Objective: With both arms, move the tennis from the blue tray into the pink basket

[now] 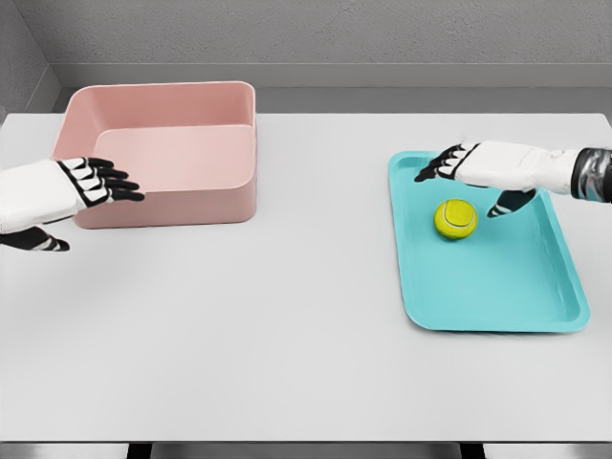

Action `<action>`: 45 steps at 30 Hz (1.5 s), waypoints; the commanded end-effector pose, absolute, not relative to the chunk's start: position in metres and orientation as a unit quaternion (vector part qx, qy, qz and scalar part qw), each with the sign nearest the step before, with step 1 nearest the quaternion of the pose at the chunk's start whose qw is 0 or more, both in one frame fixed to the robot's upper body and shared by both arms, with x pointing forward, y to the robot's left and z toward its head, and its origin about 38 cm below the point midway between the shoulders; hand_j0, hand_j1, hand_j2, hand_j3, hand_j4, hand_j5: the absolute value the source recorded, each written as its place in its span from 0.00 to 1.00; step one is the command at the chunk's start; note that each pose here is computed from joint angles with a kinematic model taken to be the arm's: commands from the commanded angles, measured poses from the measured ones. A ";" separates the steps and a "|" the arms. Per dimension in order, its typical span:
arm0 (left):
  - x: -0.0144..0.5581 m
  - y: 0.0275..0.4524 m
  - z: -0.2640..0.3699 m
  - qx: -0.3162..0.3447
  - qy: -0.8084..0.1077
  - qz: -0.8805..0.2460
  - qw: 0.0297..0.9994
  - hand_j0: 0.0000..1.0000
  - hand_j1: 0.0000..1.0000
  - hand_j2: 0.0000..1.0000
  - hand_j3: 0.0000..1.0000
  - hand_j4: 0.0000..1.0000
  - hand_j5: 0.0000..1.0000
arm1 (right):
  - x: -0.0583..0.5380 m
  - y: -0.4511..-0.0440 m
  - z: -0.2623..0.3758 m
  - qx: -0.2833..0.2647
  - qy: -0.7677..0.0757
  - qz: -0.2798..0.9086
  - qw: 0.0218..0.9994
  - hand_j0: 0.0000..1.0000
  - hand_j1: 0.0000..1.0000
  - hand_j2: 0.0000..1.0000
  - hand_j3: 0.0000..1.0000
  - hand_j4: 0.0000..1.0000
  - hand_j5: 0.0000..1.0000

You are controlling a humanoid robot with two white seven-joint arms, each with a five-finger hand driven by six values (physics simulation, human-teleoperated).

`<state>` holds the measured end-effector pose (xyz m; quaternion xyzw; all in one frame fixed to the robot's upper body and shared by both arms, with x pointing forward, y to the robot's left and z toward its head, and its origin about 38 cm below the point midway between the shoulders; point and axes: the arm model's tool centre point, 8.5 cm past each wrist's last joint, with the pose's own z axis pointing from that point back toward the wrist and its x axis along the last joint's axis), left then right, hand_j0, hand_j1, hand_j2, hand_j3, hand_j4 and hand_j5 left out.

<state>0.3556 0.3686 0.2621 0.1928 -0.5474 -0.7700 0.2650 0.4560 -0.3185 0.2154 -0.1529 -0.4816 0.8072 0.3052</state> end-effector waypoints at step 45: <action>0.357 0.361 0.254 0.191 -0.548 -0.772 0.259 1.00 1.00 1.00 1.00 1.00 1.00 | 0.466 -0.314 0.169 -0.116 -0.436 0.823 0.345 0.65 0.65 0.65 0.65 0.65 0.65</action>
